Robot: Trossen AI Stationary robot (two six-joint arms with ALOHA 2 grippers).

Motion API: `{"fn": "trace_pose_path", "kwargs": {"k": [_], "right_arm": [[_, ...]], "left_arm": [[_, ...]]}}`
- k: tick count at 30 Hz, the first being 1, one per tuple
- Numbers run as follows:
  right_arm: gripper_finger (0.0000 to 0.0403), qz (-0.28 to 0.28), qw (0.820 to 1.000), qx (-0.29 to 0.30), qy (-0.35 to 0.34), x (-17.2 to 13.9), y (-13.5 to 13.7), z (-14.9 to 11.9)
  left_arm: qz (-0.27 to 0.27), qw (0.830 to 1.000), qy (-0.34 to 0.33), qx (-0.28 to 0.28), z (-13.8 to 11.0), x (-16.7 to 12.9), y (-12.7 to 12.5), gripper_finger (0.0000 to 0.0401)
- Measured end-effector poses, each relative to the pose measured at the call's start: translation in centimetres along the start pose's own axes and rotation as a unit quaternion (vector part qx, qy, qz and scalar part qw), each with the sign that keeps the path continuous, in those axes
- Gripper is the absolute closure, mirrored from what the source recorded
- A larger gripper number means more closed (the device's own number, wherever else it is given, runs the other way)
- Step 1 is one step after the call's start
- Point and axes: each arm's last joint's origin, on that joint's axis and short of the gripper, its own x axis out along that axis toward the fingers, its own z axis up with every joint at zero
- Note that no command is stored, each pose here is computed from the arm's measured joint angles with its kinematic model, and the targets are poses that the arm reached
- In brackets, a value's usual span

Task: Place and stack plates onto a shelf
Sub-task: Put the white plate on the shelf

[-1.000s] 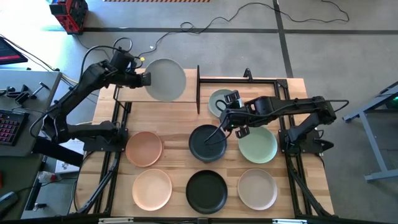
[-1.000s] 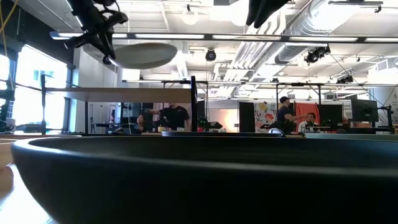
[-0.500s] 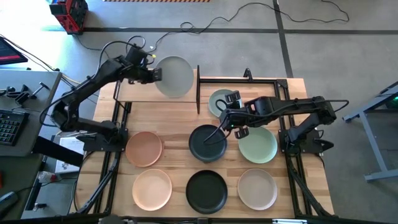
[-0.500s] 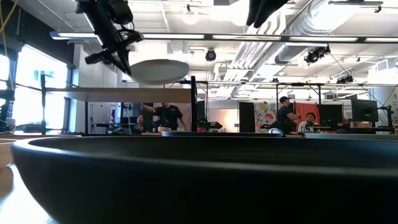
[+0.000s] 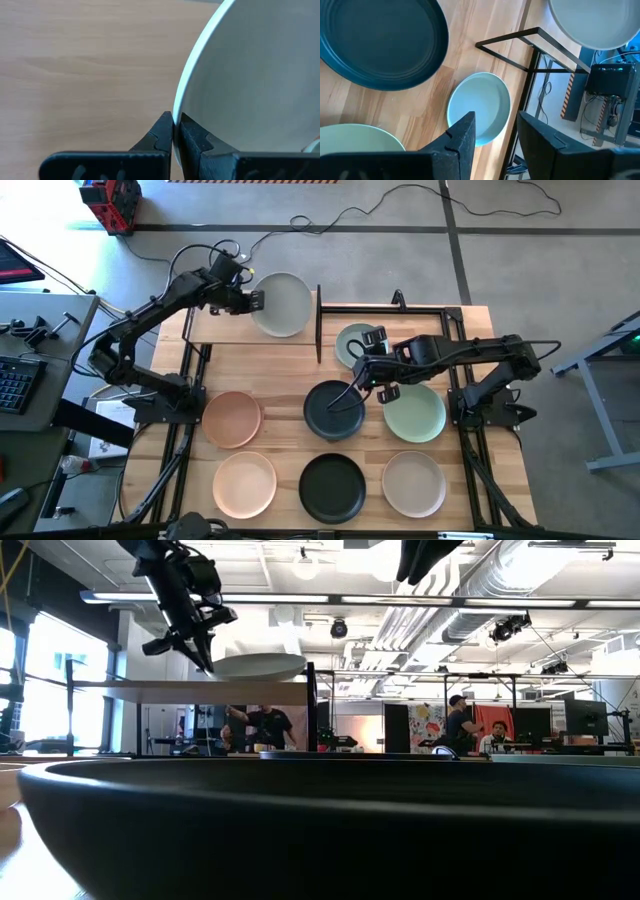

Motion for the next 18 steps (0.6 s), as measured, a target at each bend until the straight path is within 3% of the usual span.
{"fn": "trace_pose_path", "kwargs": {"k": [18], "right_arm": [[0.0273, -0.001, 1.0, 0.028, 0.001, 0.29, -0.5, -0.13]], "left_arm": [[-0.009, 1.0, 0.02, -0.01, -0.13, 0.21, 0.02, 0.0398]]}}
